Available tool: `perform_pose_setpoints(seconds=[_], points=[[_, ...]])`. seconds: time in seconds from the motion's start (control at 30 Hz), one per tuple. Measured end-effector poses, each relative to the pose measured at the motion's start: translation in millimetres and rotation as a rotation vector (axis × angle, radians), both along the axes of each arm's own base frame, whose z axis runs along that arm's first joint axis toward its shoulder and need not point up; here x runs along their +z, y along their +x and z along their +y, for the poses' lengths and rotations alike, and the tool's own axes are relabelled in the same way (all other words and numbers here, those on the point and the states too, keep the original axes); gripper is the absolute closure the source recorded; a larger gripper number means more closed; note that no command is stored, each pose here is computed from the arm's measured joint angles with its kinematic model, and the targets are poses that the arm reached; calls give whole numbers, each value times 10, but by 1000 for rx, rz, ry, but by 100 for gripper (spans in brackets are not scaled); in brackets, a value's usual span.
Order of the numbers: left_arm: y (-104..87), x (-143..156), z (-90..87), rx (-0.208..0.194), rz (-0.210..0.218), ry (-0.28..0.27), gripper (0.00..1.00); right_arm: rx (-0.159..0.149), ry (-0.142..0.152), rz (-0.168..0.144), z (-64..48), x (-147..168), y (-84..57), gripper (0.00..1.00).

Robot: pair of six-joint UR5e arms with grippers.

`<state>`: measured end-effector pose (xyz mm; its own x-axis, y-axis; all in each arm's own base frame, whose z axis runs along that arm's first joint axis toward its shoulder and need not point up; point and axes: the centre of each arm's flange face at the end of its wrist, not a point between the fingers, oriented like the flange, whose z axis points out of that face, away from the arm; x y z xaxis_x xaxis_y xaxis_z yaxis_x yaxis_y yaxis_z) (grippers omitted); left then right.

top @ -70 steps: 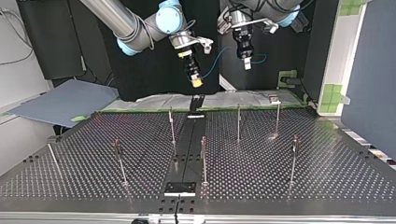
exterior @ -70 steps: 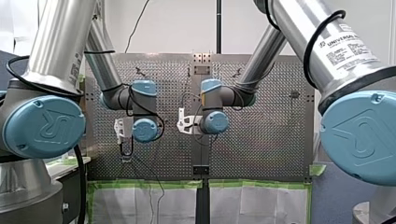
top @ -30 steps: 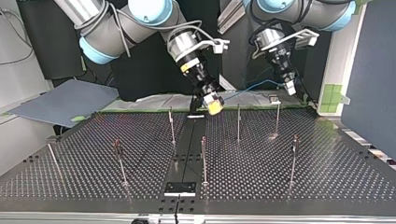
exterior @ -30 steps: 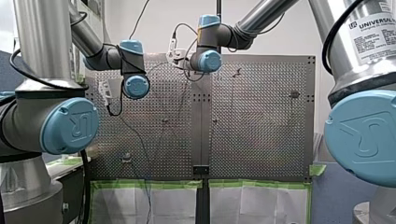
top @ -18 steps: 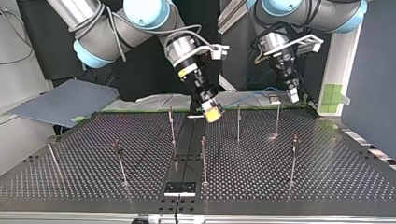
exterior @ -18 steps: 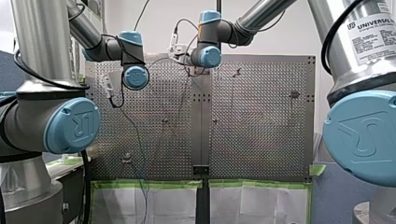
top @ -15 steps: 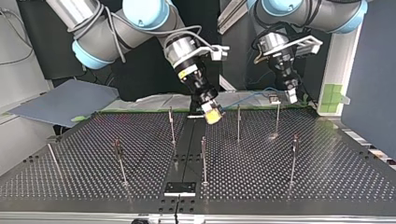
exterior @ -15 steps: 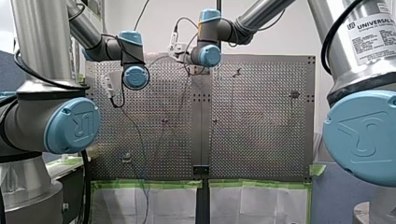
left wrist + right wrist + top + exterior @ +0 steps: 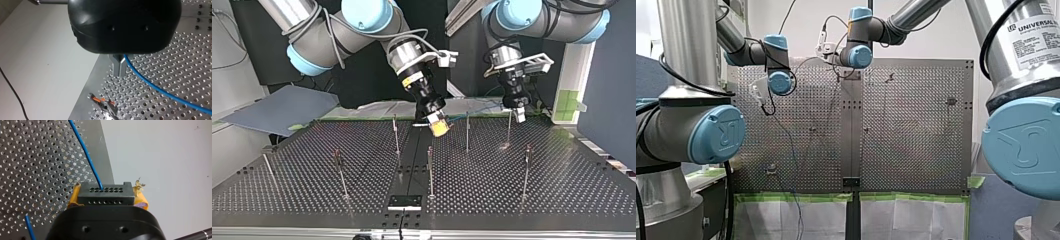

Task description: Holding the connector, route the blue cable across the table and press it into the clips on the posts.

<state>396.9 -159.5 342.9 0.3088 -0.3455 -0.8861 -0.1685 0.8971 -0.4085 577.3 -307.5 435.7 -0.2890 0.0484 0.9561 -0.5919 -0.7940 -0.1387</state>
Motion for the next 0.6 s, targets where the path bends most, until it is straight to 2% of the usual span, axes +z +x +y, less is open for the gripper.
perform_pose_setpoints(seconds=[0.27,0.6], points=[[97,110,178,-7,-27,-2,100,-5,6,-2,-64,-28,24,100],[345,269,455,-5,-58,15,100,-4,28,22,-241,-209,244,100]])
